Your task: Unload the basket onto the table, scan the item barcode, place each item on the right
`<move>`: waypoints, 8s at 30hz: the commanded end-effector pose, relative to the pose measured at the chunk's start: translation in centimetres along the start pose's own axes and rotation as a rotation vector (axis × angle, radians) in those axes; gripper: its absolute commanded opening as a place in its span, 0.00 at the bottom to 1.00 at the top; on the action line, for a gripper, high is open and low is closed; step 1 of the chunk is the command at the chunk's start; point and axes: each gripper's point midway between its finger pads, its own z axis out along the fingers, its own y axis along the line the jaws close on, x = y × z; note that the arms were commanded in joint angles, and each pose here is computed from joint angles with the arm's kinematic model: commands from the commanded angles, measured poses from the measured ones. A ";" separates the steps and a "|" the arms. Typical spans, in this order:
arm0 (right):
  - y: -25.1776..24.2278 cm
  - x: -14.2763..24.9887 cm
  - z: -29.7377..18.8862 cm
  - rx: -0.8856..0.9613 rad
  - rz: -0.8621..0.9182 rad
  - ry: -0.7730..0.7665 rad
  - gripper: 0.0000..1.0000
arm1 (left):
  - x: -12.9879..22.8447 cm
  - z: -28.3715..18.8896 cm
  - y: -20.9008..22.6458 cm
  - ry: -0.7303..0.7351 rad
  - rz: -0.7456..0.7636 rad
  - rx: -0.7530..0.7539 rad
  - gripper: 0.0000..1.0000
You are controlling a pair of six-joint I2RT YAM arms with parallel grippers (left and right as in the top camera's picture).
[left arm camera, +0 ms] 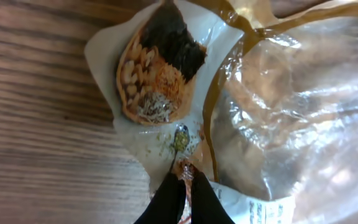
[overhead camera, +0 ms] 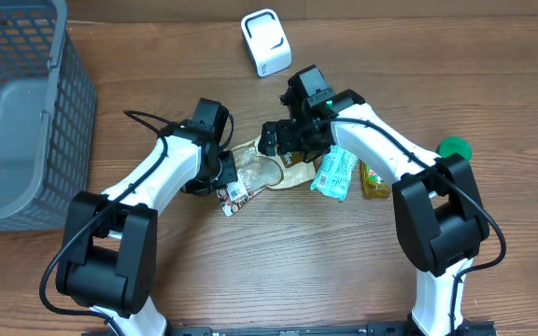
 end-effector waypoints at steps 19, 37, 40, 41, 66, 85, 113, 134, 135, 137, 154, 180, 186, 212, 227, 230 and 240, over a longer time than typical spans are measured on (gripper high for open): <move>5.3 4.3 4.3 -0.319 0.005 0.056 1.00 | 0.7 1.1 0.9 0.006 -0.017 -0.030 0.04; 8.5 4.9 3.5 -0.463 -0.002 0.095 0.78 | 0.7 1.2 0.9 0.005 -0.017 -0.030 0.04; 9.1 4.9 3.6 -0.470 -0.020 0.086 0.72 | 0.7 1.2 0.9 0.005 -0.017 -0.030 0.04; 9.3 4.9 3.6 -0.471 -0.026 0.083 0.69 | 0.7 1.2 0.9 0.005 -0.017 -0.030 0.04; 10.5 5.7 4.0 -0.469 -0.067 0.086 0.13 | 0.7 1.2 0.9 0.003 -0.013 -0.029 0.04; 6.8 5.5 3.5 -0.424 -0.113 0.099 0.07 | -8.2 -10.1 4.4 -0.274 -0.048 0.024 0.20; 6.3 6.0 3.6 -0.411 -0.140 0.115 0.07 | -9.3 -10.4 9.2 -0.301 -0.146 -0.070 1.00; 6.3 6.0 3.6 -0.411 -0.140 0.114 0.08 | -9.3 -10.4 9.2 -0.301 -0.146 -0.070 0.99; 6.3 6.0 3.6 -0.411 -0.140 0.114 0.08 | -9.3 -10.4 9.2 -0.301 -0.146 -0.070 0.99; 6.3 6.0 3.6 -0.411 -0.140 0.114 0.08 | -9.3 -10.4 9.2 -0.301 -0.146 -0.070 1.00; 6.3 6.0 3.6 -0.411 -0.140 0.115 0.08 | -9.3 -10.4 9.2 -0.301 -0.146 -0.070 1.00; 6.1 5.4 3.4 -0.384 -0.103 0.102 0.04 | -9.3 -10.4 9.2 -0.301 -0.146 -0.070 0.99; 8.6 2.8 -0.4 -0.415 -0.160 0.023 0.04 | -9.3 -10.4 9.2 -0.301 -0.146 -0.070 1.00; 11.0 2.6 -7.3 -0.488 -0.279 -0.032 0.04 | -9.4 -10.4 9.1 -0.302 -0.146 -0.070 0.99; 4.1 1.2 -4.5 -0.088 -0.262 -0.106 0.04 | -9.4 -10.4 9.1 -0.302 -0.146 -0.070 1.00; 4.7 -0.3 -5.1 -0.096 -0.319 -0.168 0.04 | -9.4 -10.4 9.2 -0.302 -0.146 -0.070 0.99; 8.4 -8.8 -14.5 -0.053 -0.434 -0.450 0.04 | -9.4 -10.4 9.2 -0.302 -0.146 -0.070 1.00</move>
